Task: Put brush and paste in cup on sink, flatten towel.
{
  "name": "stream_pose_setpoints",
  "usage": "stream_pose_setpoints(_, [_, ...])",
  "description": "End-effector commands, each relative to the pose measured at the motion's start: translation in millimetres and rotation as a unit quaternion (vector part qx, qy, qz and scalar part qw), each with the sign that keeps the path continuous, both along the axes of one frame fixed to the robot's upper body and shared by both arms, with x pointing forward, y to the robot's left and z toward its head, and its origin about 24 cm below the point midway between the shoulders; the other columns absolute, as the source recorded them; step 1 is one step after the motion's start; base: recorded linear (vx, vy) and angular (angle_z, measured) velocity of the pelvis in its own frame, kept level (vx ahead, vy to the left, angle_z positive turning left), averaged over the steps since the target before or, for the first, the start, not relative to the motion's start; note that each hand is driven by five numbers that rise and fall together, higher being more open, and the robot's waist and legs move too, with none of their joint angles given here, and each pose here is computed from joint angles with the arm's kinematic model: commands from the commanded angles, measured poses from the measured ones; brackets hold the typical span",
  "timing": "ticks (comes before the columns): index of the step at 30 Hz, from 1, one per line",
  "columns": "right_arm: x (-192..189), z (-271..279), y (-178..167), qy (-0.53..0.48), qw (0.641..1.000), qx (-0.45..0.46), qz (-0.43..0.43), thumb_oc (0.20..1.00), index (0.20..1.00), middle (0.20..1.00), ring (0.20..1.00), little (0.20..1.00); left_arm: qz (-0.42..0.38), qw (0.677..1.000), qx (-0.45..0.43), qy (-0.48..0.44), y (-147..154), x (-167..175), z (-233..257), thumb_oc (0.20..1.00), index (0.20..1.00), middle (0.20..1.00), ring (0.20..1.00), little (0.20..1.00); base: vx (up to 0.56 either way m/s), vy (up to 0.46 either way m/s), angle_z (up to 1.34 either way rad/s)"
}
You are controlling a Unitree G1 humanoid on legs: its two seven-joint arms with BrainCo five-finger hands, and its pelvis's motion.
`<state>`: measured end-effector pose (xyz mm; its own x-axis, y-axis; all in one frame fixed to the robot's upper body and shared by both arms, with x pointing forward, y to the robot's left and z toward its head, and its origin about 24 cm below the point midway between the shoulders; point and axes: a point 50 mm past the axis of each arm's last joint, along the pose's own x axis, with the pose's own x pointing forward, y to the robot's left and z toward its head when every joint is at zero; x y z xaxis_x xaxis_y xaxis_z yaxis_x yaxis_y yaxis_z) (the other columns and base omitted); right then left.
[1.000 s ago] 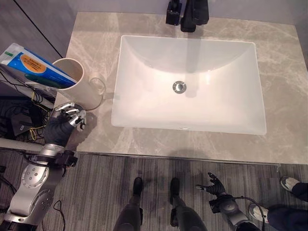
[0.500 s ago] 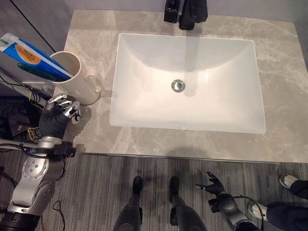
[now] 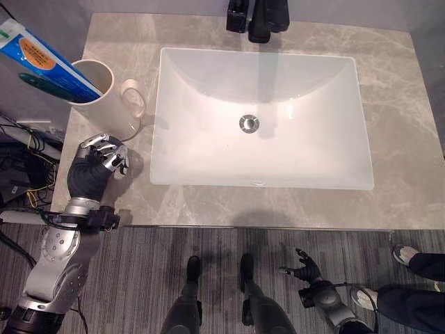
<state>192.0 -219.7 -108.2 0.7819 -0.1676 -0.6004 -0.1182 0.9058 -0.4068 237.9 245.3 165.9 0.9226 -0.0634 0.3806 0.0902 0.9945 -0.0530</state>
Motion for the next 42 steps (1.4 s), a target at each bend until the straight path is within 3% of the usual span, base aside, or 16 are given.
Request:
stream_pose_setpoints(1, [-5, -1, 0, 0.002, 1.000, -0.006, 0.019, 1.000, 1.000, 1.000, 1.000, 1.000, -0.005, 1.000, 0.012, -0.012, 0, 2, 2, 0.200, 0.200, 0.200, 0.200, 0.200, 0.00, 0.000, 0.00])
stream_pose_setpoints(10, [-10, -3, -1, 0.007, 1.000, -0.006, 0.014, 1.000, 1.000, 1.000, 1.000, 1.000, 0.061, 0.997, 0.000, -0.044, 12, 15, 10, 0.200, 0.200, 0.200, 0.200, 0.200, 0.00, 0.000, 0.00])
stream_pose_setpoints(42, [-2, 2, 4, -0.005, 1.000, -0.006, 0.029, 1.000, 1.000, 1.000, 1.000, 1.000, 0.133, 0.987, 0.010, -0.086, 17, 65, 44, 0.200, 0.200, 0.200, 0.200, 0.200, 0.00, 0.000, 0.00])
